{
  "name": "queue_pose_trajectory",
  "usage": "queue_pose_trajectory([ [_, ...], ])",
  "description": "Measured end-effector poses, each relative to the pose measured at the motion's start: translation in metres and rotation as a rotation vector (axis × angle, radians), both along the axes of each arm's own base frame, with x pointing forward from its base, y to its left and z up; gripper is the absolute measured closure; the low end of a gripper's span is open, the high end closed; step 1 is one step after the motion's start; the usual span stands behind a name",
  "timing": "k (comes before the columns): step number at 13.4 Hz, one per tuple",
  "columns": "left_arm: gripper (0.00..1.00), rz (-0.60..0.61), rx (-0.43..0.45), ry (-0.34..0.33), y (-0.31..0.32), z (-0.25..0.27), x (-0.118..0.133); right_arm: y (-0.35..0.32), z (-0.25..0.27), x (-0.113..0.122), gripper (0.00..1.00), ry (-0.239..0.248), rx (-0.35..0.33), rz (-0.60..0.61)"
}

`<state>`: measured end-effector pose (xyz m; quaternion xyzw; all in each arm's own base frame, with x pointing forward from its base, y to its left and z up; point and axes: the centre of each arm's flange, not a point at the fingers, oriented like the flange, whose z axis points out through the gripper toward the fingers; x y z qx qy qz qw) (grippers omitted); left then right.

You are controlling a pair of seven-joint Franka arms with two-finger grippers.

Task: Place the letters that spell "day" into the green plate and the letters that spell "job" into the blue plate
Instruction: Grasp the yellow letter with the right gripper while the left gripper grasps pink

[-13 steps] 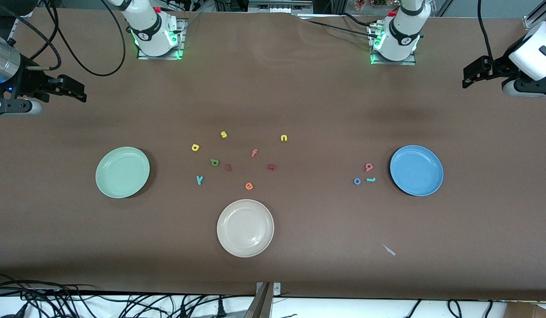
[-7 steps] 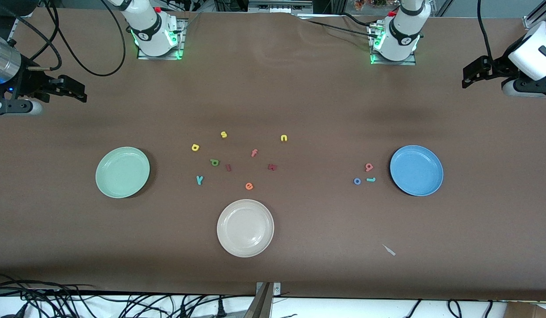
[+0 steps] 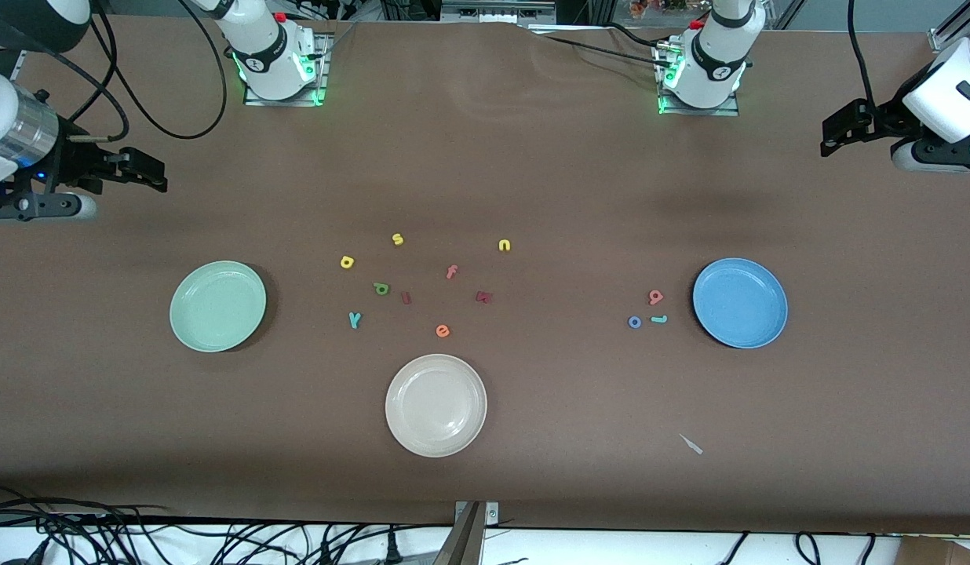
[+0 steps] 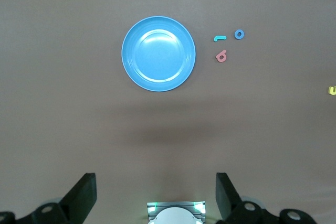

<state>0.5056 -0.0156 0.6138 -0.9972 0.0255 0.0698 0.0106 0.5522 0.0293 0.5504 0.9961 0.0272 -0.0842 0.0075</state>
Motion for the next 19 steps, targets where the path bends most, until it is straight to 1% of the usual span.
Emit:
queue_pose_trajectory([
  [4,0.00,-0.001,0.000,-0.001,0.000,0.001,0.000,0.020,-0.028,0.007,0.00,0.058,-0.003,0.033],
  [7,0.00,-0.001,0.000,-0.005,-0.001,0.002,0.001,0.047,-0.043,0.008,0.00,0.076,-0.009,0.060],
  [11,0.00,-0.002,0.000,-0.009,-0.001,0.004,0.001,0.079,-0.077,0.005,0.00,0.058,-0.026,0.023],
  [14,0.00,-0.017,0.001,-0.008,-0.009,0.003,0.001,0.114,-0.110,-0.005,0.00,0.047,-0.043,-0.015],
  [16,0.00,-0.033,0.002,-0.006,-0.017,0.002,0.002,0.132,-0.119,-0.011,0.00,0.039,-0.049,-0.038],
  [18,0.00,-0.036,0.002,-0.009,-0.019,0.001,0.003,0.143,-0.136,-0.015,0.00,0.008,-0.046,-0.063],
  [19,0.00,-0.037,0.001,-0.022,-0.019,0.002,0.006,0.148,-0.150,-0.018,0.00,-0.011,-0.041,-0.075],
])
